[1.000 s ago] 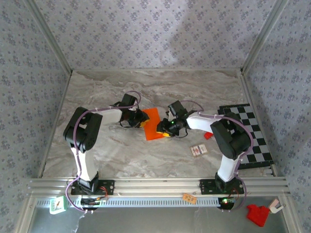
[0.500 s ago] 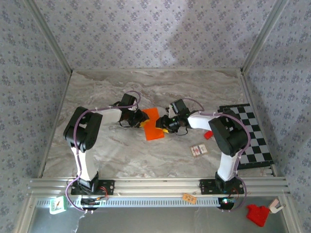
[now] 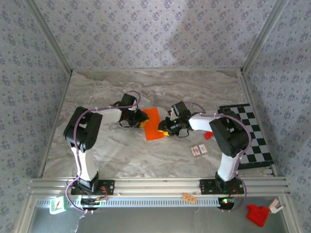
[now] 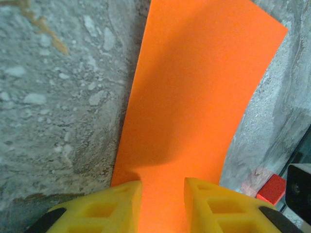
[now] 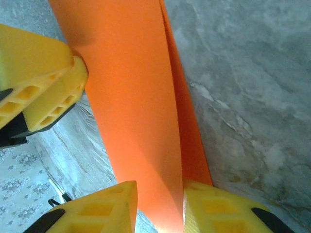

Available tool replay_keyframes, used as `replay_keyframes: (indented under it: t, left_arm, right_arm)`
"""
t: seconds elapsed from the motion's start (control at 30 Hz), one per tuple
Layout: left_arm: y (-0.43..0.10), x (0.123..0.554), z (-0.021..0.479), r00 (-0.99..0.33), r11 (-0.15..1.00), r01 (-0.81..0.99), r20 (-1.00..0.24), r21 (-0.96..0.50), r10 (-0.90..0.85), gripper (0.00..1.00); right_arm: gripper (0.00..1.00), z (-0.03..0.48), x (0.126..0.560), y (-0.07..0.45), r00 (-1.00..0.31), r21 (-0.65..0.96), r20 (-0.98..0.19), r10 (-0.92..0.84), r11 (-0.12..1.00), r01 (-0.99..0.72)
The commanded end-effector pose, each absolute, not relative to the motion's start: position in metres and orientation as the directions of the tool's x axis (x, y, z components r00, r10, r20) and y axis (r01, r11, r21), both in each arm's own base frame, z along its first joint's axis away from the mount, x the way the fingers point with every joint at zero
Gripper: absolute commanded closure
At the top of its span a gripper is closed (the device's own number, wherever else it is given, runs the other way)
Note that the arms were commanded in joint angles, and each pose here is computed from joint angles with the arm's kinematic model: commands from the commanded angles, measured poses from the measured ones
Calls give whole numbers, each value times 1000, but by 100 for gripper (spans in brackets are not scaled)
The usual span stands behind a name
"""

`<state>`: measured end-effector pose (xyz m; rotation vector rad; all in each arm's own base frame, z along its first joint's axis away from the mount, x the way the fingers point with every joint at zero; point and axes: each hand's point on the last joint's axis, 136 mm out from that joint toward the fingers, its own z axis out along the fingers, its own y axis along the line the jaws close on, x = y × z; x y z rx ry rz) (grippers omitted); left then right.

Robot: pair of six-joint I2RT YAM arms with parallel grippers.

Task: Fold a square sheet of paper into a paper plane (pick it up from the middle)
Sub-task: Fold the triangle a second time at the center of the table.

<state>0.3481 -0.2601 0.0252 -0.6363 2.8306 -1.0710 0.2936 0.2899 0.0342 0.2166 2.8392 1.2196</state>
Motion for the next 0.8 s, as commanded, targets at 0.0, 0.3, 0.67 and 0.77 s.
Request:
replay_keyframes:
  t: [0.0,0.3,0.67,0.77]
  left_arm:
    - [-246,328,-16,-901,734,-421,152,-532,-407,70]
    - [-248,330,-12,-902,727,-417,150,-545,-405,70]
    - [-251,332,-8,-903,717,-414,153,-561,-401,70]
    - [-251,332,-8,-903,717,-413,153,-562,-401,70]
  right_arm:
    - [72,41,288,284,-984,723,44,175,673,153]
    - [78,41,282,275,-980,710,60,190,682,175]
    - [79,41,285,284,-983,719,62,175,675,166]
    - [79,40,283,284,-982,716,74,173,676,173]
